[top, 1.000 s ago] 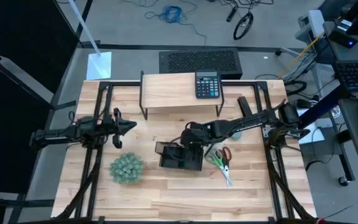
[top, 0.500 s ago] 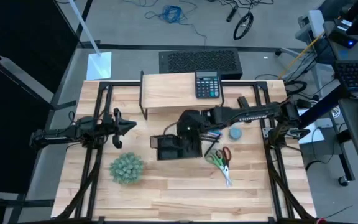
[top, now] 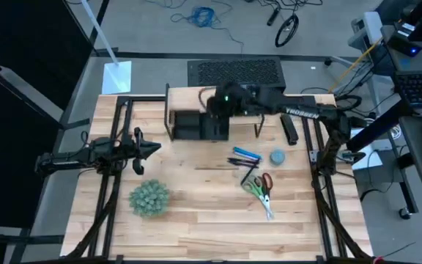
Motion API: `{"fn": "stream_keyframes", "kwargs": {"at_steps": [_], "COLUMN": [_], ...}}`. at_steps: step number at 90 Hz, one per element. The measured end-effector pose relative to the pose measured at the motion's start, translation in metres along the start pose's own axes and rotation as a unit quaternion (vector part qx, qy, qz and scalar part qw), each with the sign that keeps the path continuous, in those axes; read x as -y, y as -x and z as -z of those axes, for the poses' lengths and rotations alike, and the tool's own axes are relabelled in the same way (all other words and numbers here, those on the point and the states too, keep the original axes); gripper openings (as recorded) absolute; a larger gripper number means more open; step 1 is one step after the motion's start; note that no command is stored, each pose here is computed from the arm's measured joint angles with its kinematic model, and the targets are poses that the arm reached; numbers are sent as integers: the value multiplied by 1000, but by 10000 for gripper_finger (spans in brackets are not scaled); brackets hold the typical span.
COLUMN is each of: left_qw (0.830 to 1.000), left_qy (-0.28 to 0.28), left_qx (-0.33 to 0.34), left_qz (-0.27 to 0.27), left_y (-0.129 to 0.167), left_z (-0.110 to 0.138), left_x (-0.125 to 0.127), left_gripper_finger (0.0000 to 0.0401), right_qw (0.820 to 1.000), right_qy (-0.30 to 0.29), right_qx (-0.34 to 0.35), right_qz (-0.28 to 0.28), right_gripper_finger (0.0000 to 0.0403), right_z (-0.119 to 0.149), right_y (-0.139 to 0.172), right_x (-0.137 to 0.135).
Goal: Pick and place office supplies into organizer
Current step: Put the black desk organizer on the shelf
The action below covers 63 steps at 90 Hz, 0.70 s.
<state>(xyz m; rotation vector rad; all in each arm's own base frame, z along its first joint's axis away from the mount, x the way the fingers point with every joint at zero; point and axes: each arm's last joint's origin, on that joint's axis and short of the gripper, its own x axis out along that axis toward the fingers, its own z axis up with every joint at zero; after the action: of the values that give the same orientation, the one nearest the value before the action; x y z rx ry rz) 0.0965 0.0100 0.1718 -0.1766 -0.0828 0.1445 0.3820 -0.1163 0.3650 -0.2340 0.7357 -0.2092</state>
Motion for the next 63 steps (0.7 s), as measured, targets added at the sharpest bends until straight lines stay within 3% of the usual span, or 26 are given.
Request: {"fn": "stream_keyframes", "kwargs": {"at_steps": [31, 63], "left_qw": [1000, 1000], "left_qy": [0, -1], "left_qx": [2, 1], "left_qz": [0, -6], "left_y": [0, 0], "left_z": [0, 0], "left_x": [0, 0], "left_gripper_finger": [10, 10], "right_qw": [999, 996], "right_qy": [21, 60], "right_qx": [24, 63], "right_qz": [-9, 5], "right_gripper_finger": [0, 0], "right_z": [24, 37], "right_y": [-38, -71], "right_x": [56, 85]}}
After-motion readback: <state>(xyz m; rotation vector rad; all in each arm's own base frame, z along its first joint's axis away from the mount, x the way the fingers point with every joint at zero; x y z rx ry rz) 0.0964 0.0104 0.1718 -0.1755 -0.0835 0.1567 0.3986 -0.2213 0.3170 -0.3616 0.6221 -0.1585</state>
